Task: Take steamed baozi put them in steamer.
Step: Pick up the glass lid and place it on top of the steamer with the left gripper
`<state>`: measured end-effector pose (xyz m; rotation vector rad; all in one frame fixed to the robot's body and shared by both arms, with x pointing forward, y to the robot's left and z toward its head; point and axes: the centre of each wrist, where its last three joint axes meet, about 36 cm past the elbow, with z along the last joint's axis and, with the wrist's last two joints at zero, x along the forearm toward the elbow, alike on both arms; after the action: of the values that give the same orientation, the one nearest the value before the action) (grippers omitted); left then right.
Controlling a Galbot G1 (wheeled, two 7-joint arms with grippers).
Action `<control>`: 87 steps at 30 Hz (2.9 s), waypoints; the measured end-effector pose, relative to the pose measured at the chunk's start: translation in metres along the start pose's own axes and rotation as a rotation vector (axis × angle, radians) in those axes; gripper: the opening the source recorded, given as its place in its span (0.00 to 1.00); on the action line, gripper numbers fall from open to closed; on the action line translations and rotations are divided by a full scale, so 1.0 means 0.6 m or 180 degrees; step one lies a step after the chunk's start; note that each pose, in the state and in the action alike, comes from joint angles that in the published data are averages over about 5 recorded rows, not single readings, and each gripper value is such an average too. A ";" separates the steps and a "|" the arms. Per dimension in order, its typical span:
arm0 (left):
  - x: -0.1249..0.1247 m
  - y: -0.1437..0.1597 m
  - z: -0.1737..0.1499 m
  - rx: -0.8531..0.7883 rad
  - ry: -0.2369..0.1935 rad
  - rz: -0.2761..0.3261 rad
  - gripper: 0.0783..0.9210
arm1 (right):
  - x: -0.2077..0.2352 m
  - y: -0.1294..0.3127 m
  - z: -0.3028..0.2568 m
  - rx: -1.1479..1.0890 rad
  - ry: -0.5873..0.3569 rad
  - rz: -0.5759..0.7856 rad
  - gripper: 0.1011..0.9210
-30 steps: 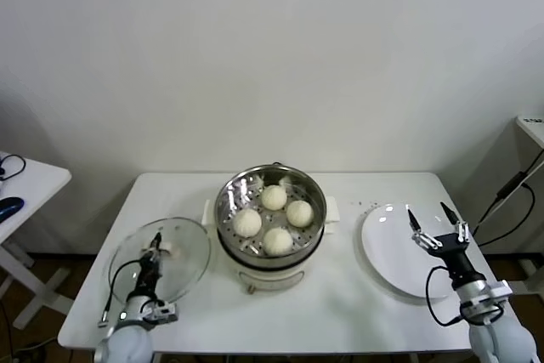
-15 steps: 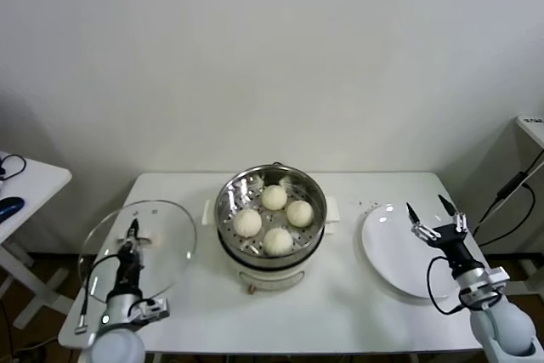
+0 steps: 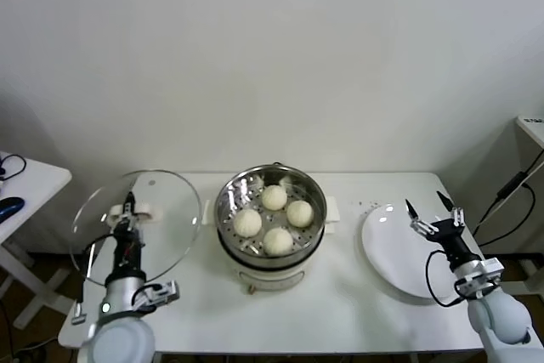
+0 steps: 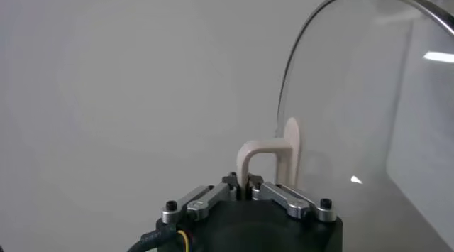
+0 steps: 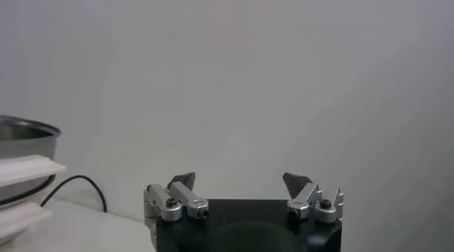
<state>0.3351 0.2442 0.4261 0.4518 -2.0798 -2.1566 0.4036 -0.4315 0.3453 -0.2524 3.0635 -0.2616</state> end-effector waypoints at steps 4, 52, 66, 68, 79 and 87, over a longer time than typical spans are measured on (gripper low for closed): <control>0.000 0.013 -0.033 0.0094 -0.0044 0.0006 0.09 | -0.002 0.003 0.003 0.0007 0.0016 0.0013 0.88; -0.011 0.003 -0.348 0.0207 -0.0847 0.0359 0.09 | -0.005 0.016 0.058 -0.0050 0.0238 0.0128 0.88; -0.023 -0.010 -0.369 0.0120 -0.0917 0.0387 0.09 | -0.007 0.018 0.062 -0.0051 0.0237 0.0141 0.88; -0.023 -0.011 -0.371 0.0119 -0.0927 0.0386 0.09 | -0.007 0.018 0.063 -0.0051 0.0237 0.0143 0.88; -0.026 0.000 -0.379 0.0124 -0.0967 0.0401 0.09 | -0.004 0.019 0.072 -0.0045 0.0247 0.0139 0.88; -0.024 0.002 -0.385 0.0126 -0.0959 0.0457 0.09 | -0.002 0.015 0.075 -0.0042 0.0247 0.0162 0.88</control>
<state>0.4155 0.0270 0.4254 -0.0239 -2.2261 -2.2163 0.4065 -0.4299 0.2998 -0.1685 3.1440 -0.2545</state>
